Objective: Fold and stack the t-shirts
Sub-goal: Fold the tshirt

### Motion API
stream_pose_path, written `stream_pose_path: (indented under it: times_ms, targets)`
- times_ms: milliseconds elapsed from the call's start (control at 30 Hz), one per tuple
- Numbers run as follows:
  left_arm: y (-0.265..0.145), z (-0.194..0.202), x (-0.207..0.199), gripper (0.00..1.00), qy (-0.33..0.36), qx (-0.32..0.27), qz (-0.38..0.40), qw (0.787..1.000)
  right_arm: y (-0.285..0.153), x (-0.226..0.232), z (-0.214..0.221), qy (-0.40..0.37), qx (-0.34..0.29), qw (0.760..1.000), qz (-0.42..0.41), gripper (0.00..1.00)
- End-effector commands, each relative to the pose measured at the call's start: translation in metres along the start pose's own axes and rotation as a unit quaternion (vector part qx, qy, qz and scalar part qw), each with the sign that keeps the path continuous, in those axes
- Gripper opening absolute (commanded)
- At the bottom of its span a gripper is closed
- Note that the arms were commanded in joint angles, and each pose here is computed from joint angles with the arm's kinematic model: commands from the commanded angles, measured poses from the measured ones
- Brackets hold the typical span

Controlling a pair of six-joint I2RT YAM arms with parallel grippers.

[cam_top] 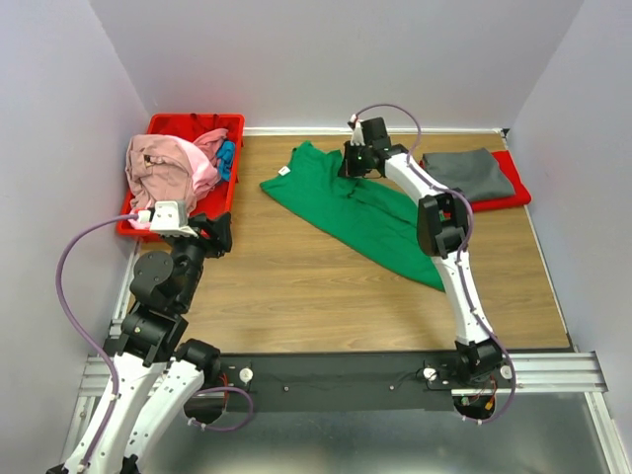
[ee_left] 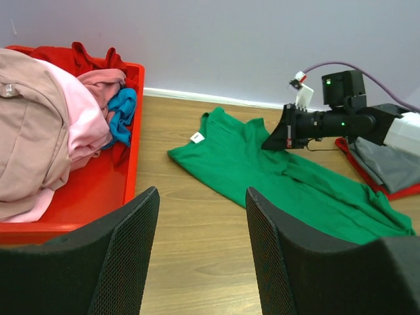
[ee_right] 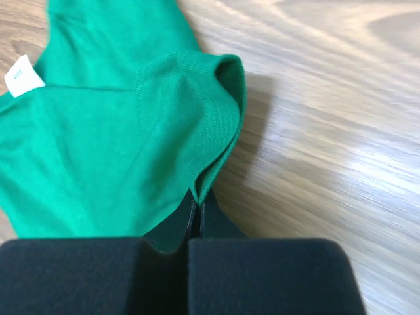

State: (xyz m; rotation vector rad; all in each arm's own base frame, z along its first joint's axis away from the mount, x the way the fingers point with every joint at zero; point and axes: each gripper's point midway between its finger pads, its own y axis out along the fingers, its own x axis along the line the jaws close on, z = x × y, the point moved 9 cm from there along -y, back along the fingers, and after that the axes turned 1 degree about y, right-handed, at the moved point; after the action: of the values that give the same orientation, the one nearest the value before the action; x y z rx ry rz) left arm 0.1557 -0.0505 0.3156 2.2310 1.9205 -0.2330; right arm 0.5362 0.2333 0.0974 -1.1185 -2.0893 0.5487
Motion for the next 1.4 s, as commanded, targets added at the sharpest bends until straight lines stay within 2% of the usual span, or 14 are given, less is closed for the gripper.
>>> stream_pose_path:
  times_ms: [0, 100, 200, 233, 367, 567, 800, 933, 967, 1000, 1067, 1200, 1233, 1367]
  targets:
    - [0.003, 0.003, -0.002, 0.63, 0.005, 0.004, 0.011, 1.000, 0.023, 0.008, 0.005, 0.026, -0.018, 0.999, 0.024, 0.00]
    - [0.004, 0.003, -0.002, 0.63, 0.004, 0.005, 0.011, 1.000, 0.020, 0.002, 0.001, 0.008, -0.025, 0.999, 0.046, 0.06]
    - [0.004, 0.004, -0.002, 0.63, 0.005, 0.007, 0.011, 1.000, 0.004, -0.003, -0.017, -0.009, -0.041, 0.999, 0.021, 0.30]
    - [0.004, 0.004, -0.002, 0.63, 0.005, 0.008, 0.011, 1.000, -0.004, -0.008, -0.025, -0.010, -0.049, 0.999, 0.016, 0.42]
    - [0.005, 0.004, -0.002, 0.63, 0.005, 0.007, 0.012, 1.000, -0.009, -0.013, -0.034, -0.027, -0.054, 0.998, -0.037, 0.61]
    - [0.006, 0.005, -0.002, 0.63, 0.007, 0.011, 0.009, 1.000, 0.008, -0.014, -0.031, -0.016, -0.054, 0.994, -0.095, 0.66]
    - [0.009, 0.009, -0.002, 0.63, 0.009, 0.020, 0.012, 1.000, 0.013, -0.022, -0.024, -0.037, -0.046, 0.994, -0.094, 0.66]
    - [0.014, 0.013, -0.006, 0.63, 0.015, 0.034, 0.033, 0.999, -0.030, -0.022, -0.024, -0.163, -0.021, 0.981, -0.099, 0.78]
    - [0.015, 0.013, -0.007, 0.63, 0.016, 0.035, 0.038, 0.999, -0.059, -0.011, -0.040, -0.200, -0.037, 0.975, -0.092, 0.80]
    - [0.015, 0.013, -0.008, 0.63, 0.018, 0.034, 0.043, 0.998, -0.067, -0.018, -0.025, -0.236, -0.010, 0.969, -0.071, 0.84]
    - [0.015, 0.013, -0.009, 0.64, 0.020, 0.033, 0.049, 0.998, -0.114, -0.004, -0.044, -0.286, -0.037, 0.957, -0.041, 0.88]
    - [0.011, 0.010, -0.010, 0.64, 0.022, 0.023, 0.064, 0.997, -0.170, -0.003, -0.025, -0.357, -0.005, 0.934, 0.022, 0.97]
    - [0.010, 0.009, -0.011, 0.68, 0.021, 0.020, 0.067, 0.997, -0.183, 0.000, -0.019, -0.367, 0.004, 0.930, 0.023, 0.98]
    - [0.009, 0.011, -0.013, 0.81, 0.019, 0.014, 0.082, 0.996, -0.230, 0.015, 0.067, -0.412, 0.111, 0.899, -0.100, 0.99]
